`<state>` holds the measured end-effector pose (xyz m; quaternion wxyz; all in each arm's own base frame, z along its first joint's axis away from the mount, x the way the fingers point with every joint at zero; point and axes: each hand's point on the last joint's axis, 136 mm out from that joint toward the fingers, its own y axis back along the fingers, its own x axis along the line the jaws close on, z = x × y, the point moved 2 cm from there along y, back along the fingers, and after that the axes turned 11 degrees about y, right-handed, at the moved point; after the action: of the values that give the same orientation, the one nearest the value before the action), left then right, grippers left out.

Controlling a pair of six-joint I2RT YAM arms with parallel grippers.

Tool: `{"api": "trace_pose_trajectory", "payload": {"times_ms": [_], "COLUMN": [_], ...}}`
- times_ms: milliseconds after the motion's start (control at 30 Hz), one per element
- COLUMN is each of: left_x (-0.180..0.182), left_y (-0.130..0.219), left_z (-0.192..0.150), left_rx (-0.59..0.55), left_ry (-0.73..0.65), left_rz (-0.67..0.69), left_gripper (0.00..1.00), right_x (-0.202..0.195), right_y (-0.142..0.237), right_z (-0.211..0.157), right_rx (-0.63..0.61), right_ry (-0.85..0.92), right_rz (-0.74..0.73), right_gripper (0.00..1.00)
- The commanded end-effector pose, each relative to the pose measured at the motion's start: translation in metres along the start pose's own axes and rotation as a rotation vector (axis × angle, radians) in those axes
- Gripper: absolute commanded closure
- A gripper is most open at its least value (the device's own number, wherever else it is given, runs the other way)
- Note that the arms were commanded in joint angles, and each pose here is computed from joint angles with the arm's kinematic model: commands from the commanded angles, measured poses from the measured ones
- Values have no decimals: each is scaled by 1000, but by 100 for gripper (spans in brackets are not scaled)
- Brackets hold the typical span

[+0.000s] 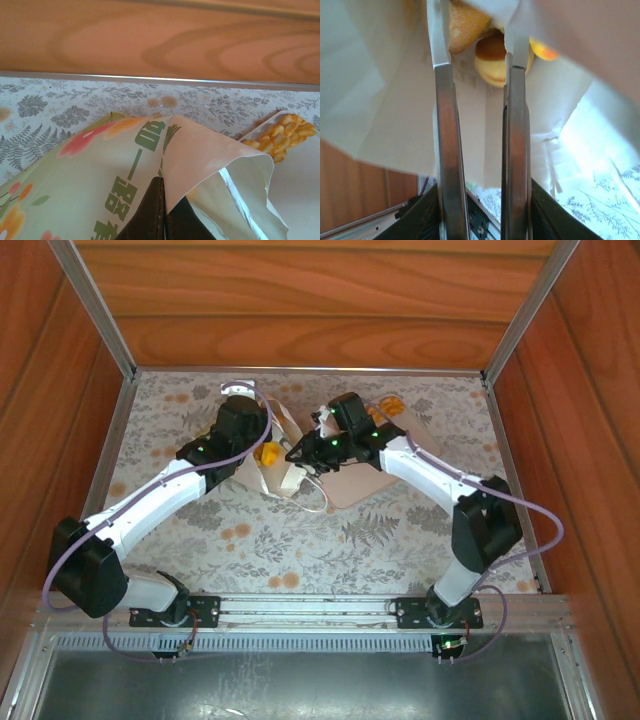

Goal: Take the fake bread out of the paper bag

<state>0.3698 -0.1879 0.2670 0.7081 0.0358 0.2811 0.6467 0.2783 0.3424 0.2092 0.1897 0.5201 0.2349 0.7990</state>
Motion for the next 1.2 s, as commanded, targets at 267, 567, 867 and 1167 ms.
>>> {"api": "trace_pose_trajectory", "payload": {"times_ms": [267, 567, 867, 1167], "left_x": [3, 10, 10, 11], "left_y": [7, 12, 13, 16], "left_z": [19, 21, 20, 20], "left_rx": [-61, -67, -61, -58], "left_ry": [46, 60, 77, 76], "left_rz": [-4, 17, 10, 8], "left_gripper": [100, 100, 100, 100], "right_x": [29, 31, 35, 45], "right_y": [49, 88, 113, 132], "right_z": [-48, -89, -96, -81], "right_rx": [42, 67, -9, -131], "right_ry": [107, 115, 132, 140], "right_rz": [13, -18, -53, -46], "right_gripper": [75, 77, 79, 82]}}
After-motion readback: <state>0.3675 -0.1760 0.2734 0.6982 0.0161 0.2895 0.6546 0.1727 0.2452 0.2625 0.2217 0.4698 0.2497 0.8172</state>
